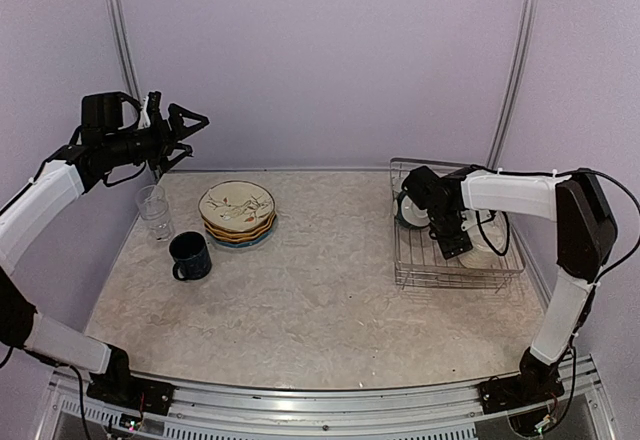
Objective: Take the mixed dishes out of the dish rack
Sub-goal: Grab the cup from the dish rack.
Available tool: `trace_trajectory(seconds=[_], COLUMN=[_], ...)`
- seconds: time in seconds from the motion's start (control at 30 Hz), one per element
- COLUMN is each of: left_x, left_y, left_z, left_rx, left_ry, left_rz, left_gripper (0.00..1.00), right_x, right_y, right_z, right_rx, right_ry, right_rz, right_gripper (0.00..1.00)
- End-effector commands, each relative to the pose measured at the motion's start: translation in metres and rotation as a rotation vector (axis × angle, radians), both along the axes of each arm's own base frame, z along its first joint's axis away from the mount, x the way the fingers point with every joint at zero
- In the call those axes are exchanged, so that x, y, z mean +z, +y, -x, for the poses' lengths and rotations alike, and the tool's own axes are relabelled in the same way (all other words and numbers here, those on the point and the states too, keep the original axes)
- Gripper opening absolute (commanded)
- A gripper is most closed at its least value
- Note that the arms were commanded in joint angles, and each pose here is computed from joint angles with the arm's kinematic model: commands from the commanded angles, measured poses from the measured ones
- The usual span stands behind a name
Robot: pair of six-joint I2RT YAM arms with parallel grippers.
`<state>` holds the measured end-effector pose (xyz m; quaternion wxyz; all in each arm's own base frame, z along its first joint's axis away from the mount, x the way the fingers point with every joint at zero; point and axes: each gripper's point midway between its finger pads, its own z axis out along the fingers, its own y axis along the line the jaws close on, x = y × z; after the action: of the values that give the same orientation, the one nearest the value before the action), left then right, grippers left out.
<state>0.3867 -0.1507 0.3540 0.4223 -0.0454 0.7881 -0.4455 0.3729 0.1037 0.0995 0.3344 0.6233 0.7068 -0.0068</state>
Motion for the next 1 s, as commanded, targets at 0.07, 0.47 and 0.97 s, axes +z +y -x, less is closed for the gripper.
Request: trace_trajectory(seconds=[0.07,0.47,0.97], left_x=[0.015,0.008,-0.011], left_y=[-0.001,0.001,0.005], left_z=[0.005,0.0,-0.013], left_rx=[-0.009,-0.003,0.0], left_ry=[-0.028,-0.001,0.074], left_rz=[0.008,0.005,0.029], left_gripper=[0.99,0.99,0.99], right_x=[-0.008,-0.016,-0.014], right_y=[-0.011,-0.004,0.01], right_z=[-0.002,-0.008,0.008], right_rx=[-0.02,0.2,0.672], right_ry=[0.034,0.128,0.222], right_rz=[0.039,0.052,0.145], right_gripper=[0.67,0.2,0.0])
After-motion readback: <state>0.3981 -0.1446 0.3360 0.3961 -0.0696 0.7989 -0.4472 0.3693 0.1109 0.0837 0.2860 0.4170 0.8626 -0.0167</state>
